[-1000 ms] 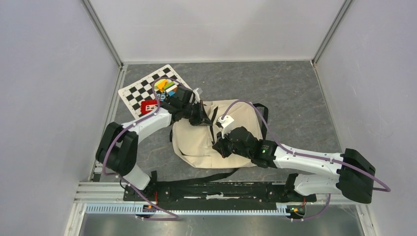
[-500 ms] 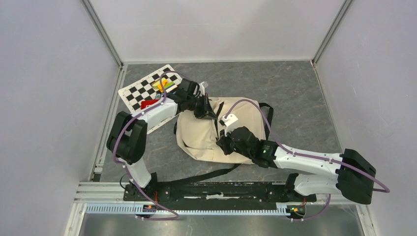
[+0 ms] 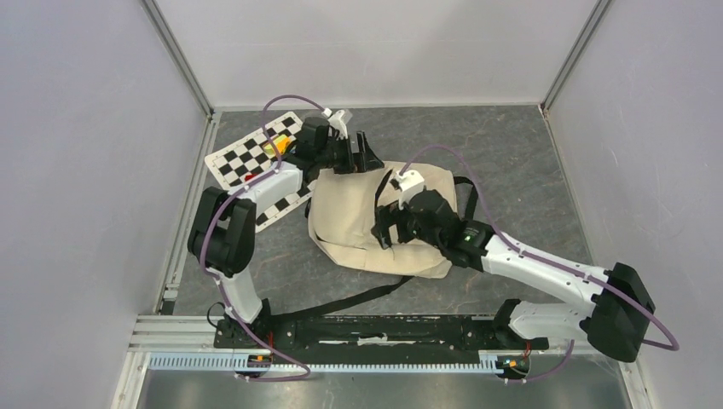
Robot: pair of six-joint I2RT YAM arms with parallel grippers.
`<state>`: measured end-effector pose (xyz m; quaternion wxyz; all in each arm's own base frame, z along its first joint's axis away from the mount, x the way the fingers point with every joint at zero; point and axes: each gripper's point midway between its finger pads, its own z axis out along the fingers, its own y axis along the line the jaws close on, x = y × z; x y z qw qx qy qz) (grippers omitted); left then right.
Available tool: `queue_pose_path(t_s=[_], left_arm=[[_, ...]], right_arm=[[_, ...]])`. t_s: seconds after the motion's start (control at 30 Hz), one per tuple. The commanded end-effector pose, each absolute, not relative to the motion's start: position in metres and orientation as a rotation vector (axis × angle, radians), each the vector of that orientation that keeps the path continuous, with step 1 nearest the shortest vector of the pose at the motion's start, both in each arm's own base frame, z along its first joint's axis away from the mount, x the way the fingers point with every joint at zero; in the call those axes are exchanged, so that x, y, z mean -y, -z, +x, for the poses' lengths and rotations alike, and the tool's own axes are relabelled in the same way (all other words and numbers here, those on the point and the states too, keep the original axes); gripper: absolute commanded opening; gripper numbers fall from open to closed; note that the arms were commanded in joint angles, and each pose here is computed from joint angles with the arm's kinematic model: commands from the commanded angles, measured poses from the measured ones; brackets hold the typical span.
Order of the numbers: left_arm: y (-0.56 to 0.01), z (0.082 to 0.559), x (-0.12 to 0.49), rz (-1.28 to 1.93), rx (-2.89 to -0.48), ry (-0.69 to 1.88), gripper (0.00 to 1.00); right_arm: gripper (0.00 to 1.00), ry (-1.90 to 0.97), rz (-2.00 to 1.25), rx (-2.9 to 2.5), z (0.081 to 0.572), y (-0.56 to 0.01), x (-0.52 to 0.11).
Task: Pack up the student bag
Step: Zip the student bag at the center of the board, then reset both arms
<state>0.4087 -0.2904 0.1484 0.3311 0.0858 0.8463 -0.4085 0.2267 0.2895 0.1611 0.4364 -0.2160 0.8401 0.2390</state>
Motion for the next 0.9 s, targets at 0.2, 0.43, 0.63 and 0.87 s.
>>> queue_pose_path(t_s=[0.2,0.43,0.63,0.87], left_arm=[[-0.234,0.416,0.213,0.039,-1.897,0.845,1.0],[-0.238,0.373,0.098,-0.257,-1.941,0.51,1.0],[-0.268,0.318,0.031,-0.335,-1.919,0.338,1.0],[-0.295,0.271,-0.005,-0.322,-1.823,0.108,1.0]], right_arm=[[0.98,-0.394,-0.386,-2.001,0.288,-0.204,-0.202],[0.98,-0.318,-0.177,-2.009,0.315,-0.2,-0.112],[0.98,-0.236,0.012,-1.923,0.315,-0.241,-0.039],[0.98,-0.085,0.049,-1.694,0.298,-0.289,-0.009]])
